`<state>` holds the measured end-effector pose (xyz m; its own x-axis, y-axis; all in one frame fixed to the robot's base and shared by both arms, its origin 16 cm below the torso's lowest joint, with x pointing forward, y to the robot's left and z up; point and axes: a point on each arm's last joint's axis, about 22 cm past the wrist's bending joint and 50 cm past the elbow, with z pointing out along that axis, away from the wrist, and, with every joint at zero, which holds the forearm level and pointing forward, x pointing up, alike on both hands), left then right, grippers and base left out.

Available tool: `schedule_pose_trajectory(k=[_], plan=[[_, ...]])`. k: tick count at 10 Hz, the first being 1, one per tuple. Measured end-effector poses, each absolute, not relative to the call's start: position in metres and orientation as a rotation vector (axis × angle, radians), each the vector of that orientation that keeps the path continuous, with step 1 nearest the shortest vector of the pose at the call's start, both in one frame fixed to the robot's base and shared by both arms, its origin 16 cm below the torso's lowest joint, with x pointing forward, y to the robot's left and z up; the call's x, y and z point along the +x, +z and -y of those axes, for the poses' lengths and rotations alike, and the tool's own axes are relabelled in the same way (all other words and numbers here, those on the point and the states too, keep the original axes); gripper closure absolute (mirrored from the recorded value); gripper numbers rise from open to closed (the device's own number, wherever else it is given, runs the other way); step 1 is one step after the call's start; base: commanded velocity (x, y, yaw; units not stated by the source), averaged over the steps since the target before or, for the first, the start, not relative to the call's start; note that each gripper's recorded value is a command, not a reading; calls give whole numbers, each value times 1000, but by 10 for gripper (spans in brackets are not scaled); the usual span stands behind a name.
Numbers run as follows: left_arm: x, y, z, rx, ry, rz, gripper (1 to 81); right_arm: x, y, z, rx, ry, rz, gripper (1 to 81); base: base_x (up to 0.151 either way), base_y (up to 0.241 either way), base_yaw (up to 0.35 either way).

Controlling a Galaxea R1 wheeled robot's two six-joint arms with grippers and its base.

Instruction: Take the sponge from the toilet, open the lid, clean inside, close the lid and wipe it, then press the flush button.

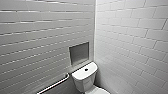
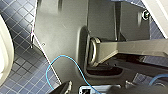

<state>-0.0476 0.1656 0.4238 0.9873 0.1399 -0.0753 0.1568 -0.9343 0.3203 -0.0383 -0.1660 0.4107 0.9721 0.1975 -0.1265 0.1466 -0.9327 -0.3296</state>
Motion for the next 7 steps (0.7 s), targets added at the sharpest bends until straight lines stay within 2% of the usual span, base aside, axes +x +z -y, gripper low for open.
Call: schedule_pose_trajectory(k=[7], plan=[[-47,424,-164,2799,-72,-215,10,-39,411,164,-2796,226,250,811,0,0,0]])
